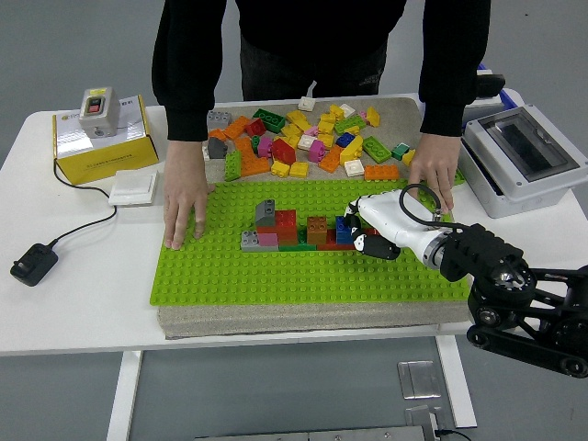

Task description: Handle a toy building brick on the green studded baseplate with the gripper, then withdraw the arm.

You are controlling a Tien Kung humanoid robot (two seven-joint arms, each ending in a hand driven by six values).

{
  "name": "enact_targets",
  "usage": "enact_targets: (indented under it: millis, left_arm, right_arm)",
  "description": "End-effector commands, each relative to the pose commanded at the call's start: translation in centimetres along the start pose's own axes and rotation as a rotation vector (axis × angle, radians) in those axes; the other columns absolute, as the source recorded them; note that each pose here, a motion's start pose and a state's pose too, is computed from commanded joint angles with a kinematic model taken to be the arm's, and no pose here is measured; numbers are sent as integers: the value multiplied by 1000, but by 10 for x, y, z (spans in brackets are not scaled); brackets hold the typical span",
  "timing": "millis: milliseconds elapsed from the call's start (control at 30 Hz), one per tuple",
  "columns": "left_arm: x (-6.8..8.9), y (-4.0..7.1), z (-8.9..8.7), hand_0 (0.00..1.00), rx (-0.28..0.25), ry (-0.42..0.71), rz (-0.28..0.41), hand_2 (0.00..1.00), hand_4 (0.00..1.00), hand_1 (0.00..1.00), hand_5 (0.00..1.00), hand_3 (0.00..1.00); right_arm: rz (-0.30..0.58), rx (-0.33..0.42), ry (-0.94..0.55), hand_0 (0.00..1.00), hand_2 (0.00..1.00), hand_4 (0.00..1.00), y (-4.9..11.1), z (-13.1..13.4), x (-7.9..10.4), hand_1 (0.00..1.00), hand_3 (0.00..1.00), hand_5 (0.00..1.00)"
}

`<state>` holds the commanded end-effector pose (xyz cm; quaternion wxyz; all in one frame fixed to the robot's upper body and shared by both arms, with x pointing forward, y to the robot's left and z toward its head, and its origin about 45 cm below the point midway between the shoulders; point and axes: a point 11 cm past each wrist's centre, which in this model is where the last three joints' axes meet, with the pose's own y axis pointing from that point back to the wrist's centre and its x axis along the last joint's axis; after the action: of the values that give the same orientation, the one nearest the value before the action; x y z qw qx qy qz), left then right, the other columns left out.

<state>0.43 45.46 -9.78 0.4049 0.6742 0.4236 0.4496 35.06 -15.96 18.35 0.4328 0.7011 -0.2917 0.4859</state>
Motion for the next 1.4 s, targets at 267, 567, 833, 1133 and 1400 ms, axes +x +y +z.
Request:
enact_targets:
  millis: [267,567,833,1133,1400]
  left_arm:
    - [1,0,1,666,-2,1,1,580,99,640,696,644]
    - [1,0,1,666,-3,2,1,580,98,641,694,644]
    - [1,1,2,666,-6,3,2,579,98,641,694,644]
    - [0,0,1,666,-5,1,0,579,97,641,691,644]
    - [-1,0,0,665,-5,-1,0,579,97,643,690,644]
  right_arm:
    - [-8,-8,5,21,699,2,-1,1,-2,159,652,479]
    - [-14,-13,-2,17,698,2,-1,4,-4,159,652,477]
    - [-21,-13,-3,17,698,2,-1,3,-6,158,655,474]
    - [-28,-10,-13,17,697,2,0,3,-8,157,655,473]
    - [-6,-7,-21,16,698,2,0,4,-2,156,658,468]
